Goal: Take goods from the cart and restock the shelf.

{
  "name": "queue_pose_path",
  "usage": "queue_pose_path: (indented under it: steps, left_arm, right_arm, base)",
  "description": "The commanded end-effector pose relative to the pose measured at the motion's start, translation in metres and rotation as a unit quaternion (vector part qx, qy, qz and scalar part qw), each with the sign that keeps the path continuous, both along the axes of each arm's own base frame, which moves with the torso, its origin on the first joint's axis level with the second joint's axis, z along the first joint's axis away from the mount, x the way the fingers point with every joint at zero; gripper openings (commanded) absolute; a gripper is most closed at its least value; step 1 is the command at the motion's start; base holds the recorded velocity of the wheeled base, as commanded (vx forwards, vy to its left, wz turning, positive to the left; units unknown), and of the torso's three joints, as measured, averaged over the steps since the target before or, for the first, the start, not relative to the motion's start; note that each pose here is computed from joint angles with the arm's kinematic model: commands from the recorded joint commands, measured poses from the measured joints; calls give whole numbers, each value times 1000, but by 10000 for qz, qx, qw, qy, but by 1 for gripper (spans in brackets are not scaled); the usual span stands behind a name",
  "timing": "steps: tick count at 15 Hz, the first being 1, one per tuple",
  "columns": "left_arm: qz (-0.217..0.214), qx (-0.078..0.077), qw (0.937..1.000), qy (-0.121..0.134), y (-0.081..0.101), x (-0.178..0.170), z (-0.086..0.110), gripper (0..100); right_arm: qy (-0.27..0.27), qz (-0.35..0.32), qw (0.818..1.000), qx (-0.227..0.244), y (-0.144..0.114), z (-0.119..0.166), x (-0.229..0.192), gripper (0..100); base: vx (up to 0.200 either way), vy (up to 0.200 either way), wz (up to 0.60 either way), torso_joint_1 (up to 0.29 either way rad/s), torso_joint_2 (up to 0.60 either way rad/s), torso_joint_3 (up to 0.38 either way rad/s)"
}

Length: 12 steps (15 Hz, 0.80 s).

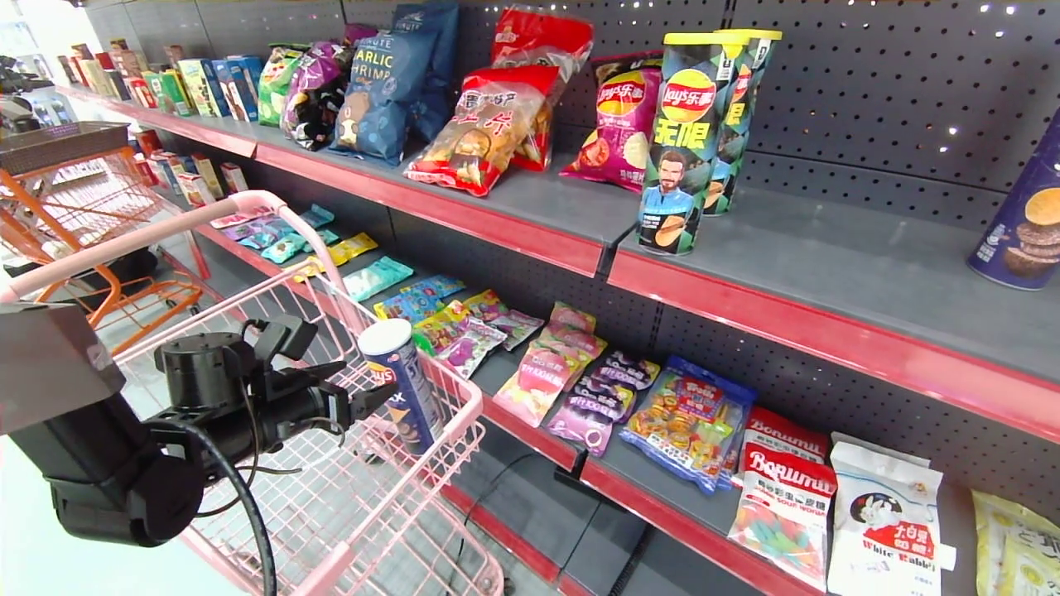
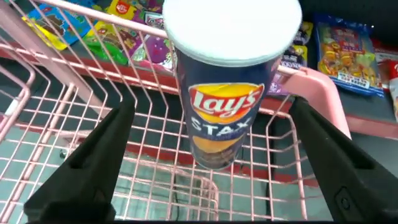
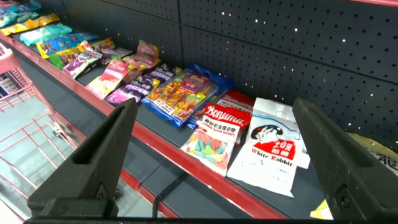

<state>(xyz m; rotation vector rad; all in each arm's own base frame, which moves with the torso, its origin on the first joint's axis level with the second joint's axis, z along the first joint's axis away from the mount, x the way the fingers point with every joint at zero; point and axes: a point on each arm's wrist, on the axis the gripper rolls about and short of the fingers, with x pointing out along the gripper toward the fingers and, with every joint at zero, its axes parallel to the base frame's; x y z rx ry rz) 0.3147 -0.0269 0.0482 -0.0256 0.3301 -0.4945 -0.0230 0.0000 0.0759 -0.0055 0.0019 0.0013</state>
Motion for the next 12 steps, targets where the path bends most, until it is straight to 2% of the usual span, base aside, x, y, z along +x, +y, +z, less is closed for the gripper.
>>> queue_pose_path:
  steps: [1, 4, 8, 12]
  left_arm:
    - [-15, -1, 10000, -13, -1, 7, -3, 100]
    - [-66, 0, 10000, 59, -6, 17, -13, 100]
    - [-167, -8, 9998, -86, -15, 40, -15, 100]
    - [-330, -10, 9994, 44, -28, 46, -18, 100]
  right_arm:
    - [-2, 1, 10000, -3, 0, 0, 0, 100]
    - [6, 1, 10000, -3, 0, 0, 0, 100]
    - [6, 17, 10000, -3, 0, 0, 0, 100]
    - [6, 9, 10000, -3, 0, 0, 0, 100]
  base:
    - [0, 0, 0, 0, 0, 0]
    - [0, 0, 0, 0, 0, 0]
    - [0, 0, 0, 0, 0, 0]
    - [0, 0, 0, 0, 0, 0]
